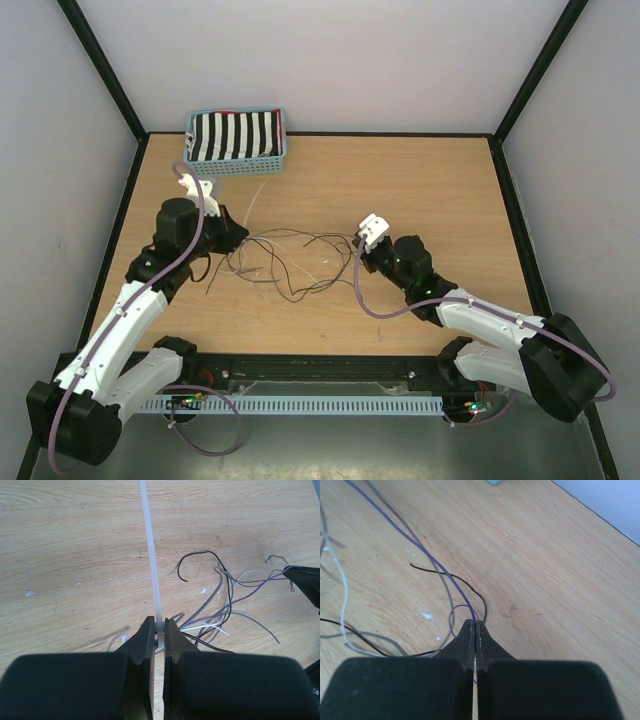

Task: Zip-tie the wires
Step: Adjust the cable at the center of the board.

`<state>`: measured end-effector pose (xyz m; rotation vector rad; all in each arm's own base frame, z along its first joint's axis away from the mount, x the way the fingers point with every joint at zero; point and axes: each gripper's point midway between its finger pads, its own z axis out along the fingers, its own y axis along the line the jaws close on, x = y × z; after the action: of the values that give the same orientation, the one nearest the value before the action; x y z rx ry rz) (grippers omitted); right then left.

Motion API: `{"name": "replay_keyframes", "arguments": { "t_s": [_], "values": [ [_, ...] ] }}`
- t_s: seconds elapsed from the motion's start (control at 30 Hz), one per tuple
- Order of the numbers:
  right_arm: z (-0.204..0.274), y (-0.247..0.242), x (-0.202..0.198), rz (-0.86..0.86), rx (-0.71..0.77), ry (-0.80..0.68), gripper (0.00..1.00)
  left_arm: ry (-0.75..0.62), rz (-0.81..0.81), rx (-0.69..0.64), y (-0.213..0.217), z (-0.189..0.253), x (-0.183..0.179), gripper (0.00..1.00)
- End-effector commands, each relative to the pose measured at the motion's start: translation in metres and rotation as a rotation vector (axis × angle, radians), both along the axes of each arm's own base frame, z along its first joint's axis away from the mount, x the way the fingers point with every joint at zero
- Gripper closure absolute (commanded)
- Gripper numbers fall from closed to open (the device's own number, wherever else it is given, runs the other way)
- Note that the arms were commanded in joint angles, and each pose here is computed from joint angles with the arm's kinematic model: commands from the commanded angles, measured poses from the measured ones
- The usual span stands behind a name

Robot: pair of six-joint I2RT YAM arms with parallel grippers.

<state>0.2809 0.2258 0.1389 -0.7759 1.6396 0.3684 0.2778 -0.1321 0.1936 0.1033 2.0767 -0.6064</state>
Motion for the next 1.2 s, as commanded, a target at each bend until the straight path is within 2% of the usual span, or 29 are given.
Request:
{"name": "replay_keyframes", "arguments": {
  "t_s": [0.0,0.23,0.5,0.53,0.6,0.7,0.83,0.93,1.0,1.1,1.17],
  "values": [
    [-0.002,-0.018,0.006,-0.09,0.024,0.02,1.0,-0.017,0.022,0.003,0.004,0.006,0.005,1.0],
    [-0.005,-0.042,0.016,-0.23,0.035,0.042,1.0,-0.011,0.03,0.005,0.006,0.004,0.005,1.0],
    [0.002,-0.014,0.005,-0.061,0.076,0.05,1.0,-0.03,0.006,0.003,0.003,0.005,0.005,1.0],
    [0.004,-0.012,0.004,-0.044,0.077,0.052,0.95,-0.038,-0.003,0.001,0.002,0.006,0.005,1.0],
    [0.009,-0.006,-0.001,-0.003,0.085,0.054,0.68,-0.056,-0.026,0.003,-0.001,0.01,0.005,1.0],
    [0.025,0.006,-0.012,0.08,0.13,0.066,0.43,-0.08,-0.05,0.008,-0.003,0.013,0.005,1.0],
    [0.061,0.031,-0.026,0.18,0.234,0.193,0.28,-0.109,-0.091,0.019,-0.006,0.016,0.004,1.0],
    [0.091,0.043,-0.027,0.193,0.309,0.277,0.22,-0.118,-0.097,0.013,-0.008,0.016,0.005,1.0],
    [0.11,0.042,-0.02,0.153,0.346,0.278,0.18,-0.117,-0.096,0.013,-0.008,0.015,0.005,1.0],
    [0.133,0.047,-0.013,0.128,0.468,0.264,0.16,-0.124,-0.12,0.001,-0.012,0.015,0.004,1.0],
    [0.138,0.055,-0.009,0.118,0.585,0.327,0.18,-0.136,-0.137,-0.011,-0.016,0.017,0.004,1.0]
  ]
}}
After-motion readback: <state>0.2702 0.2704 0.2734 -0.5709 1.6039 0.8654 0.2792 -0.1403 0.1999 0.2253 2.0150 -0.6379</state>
